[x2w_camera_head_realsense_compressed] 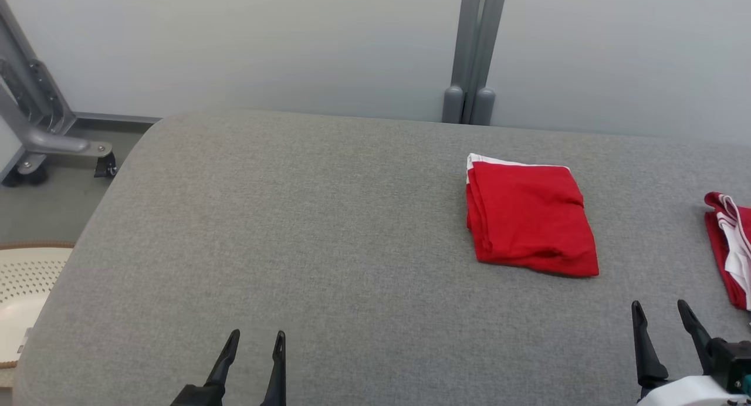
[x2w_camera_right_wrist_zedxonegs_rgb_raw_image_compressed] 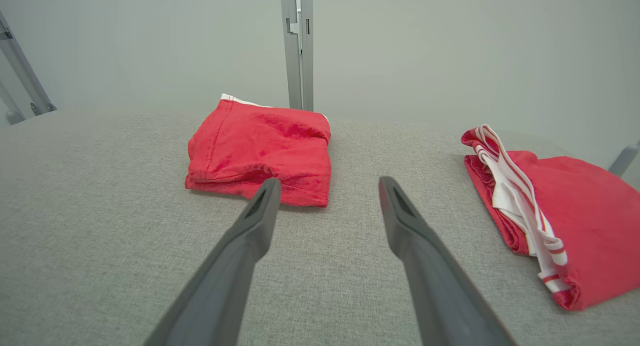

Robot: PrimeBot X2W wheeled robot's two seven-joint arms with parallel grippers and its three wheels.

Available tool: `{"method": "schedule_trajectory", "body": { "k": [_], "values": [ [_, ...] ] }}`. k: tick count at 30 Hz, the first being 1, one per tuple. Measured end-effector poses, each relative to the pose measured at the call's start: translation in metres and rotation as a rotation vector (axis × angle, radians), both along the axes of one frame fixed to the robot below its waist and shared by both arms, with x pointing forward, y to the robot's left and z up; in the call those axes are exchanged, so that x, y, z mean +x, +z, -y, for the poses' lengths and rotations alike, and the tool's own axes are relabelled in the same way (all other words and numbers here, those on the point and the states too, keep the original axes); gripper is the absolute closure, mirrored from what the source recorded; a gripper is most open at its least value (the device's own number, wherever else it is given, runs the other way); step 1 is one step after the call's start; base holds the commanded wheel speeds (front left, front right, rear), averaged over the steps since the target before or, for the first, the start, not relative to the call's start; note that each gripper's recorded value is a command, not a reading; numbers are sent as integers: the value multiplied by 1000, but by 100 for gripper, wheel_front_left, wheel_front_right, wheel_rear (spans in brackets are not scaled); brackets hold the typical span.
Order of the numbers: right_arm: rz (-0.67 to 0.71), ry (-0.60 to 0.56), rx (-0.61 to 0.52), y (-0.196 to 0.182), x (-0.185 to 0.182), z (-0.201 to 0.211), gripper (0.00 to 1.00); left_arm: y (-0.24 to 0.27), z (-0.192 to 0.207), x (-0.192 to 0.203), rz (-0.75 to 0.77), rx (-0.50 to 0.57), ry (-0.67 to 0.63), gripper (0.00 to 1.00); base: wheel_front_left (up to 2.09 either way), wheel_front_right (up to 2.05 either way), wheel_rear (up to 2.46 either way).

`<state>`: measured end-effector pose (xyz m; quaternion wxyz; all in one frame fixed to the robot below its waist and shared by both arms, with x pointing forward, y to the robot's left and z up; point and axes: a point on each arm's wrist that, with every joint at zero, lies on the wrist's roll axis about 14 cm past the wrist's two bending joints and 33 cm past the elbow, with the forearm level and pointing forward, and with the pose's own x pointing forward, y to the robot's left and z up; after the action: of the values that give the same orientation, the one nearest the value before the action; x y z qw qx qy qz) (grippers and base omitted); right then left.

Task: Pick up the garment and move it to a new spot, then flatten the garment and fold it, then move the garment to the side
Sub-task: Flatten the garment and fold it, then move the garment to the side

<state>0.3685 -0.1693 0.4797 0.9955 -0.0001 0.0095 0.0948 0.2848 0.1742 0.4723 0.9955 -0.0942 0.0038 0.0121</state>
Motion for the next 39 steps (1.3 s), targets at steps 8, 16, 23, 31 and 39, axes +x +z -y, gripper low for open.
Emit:
{"method": "schedule_trajectory", "body": {
  "k": [8,16,23,31,39],
  "values": [
    [-14,-85,7,-7,-25,15,0,0,14,7,2,6,-63,0,0,0,0],
    [-14,-113,15,-8,-30,21,0,-5,17,7,-15,5,-77,0,0,0,0],
    [-20,-109,14,-10,-29,19,0,-7,15,7,-21,5,-70,0,0,0,0],
    [-29,-107,14,-13,-29,17,0,-8,14,7,-24,5,-66,0,0,0,0],
    [17,-135,118,9,6,23,0,-11,20,13,-39,-2,-84,0,0,0,0]
  ]
}}
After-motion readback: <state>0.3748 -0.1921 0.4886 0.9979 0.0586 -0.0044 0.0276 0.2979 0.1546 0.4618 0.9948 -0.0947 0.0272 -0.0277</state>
